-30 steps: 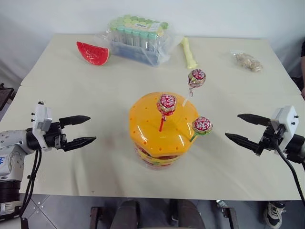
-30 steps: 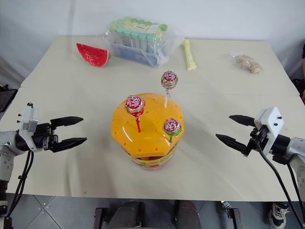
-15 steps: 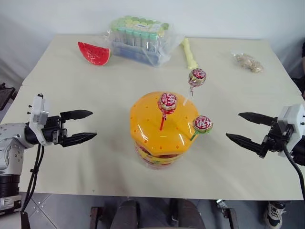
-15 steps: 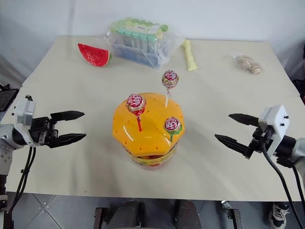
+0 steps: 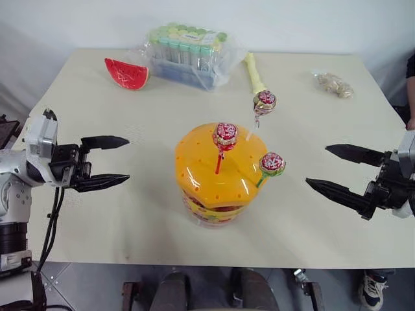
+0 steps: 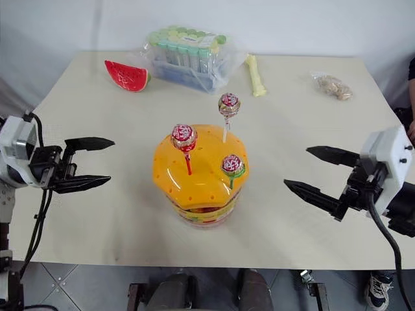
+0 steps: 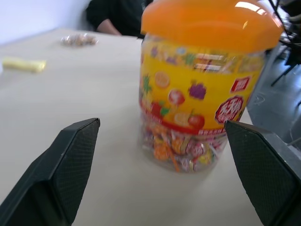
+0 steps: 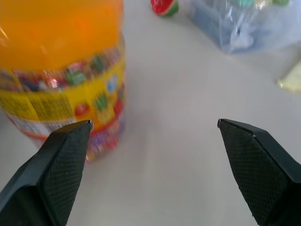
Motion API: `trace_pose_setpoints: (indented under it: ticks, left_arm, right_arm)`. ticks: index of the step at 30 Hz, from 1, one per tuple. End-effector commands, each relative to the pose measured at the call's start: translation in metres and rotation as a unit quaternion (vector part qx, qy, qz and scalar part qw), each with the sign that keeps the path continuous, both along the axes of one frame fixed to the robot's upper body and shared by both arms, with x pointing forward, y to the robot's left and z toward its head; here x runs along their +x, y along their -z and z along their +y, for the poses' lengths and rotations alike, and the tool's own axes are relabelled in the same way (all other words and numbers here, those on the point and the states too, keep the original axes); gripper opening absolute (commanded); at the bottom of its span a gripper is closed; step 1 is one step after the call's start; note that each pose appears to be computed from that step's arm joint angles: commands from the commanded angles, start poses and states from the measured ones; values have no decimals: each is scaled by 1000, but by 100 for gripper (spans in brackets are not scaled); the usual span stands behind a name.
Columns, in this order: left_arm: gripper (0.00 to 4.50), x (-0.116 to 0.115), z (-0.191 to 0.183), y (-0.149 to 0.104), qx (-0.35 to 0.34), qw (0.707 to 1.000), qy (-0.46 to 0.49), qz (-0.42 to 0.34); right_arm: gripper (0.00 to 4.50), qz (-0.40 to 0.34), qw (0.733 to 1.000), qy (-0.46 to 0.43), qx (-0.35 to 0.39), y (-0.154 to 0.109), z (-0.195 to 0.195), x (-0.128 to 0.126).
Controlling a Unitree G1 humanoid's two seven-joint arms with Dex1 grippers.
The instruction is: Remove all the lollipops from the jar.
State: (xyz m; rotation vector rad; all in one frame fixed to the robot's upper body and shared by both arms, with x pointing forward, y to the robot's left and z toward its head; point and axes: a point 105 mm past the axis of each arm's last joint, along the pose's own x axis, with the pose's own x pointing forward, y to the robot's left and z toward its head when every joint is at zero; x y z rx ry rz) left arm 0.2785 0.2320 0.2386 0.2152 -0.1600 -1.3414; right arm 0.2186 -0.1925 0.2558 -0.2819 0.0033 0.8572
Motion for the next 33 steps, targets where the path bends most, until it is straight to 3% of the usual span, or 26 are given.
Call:
trace_pose_setpoints:
  ticks: [1, 11, 25, 28, 33]
  left_arm:
    - [450, -3, -3, -13, -1, 999, 35, -31]
    - [450, 4, -18, -26, -1, 995, 86, -59]
    - [450, 8, -20, -24, 4, 995, 87, -58]
    - [450, 8, -21, -24, 2, 994, 87, -59]
    - [450, 8, -22, -24, 0, 994, 89, -59]
  right_arm:
    - [448, -20, 1000, -14, -16, -10, 16, -10]
    - [448, -45, 993, -109, 11, -20, 65, -26]
    - [448, -76, 973, -219, -10, -30, 94, -42]
    - [389, -80, 968, -237, -8, -30, 97, -44]
    - [213, -86, 966, -244, -8, -31, 99, -43]
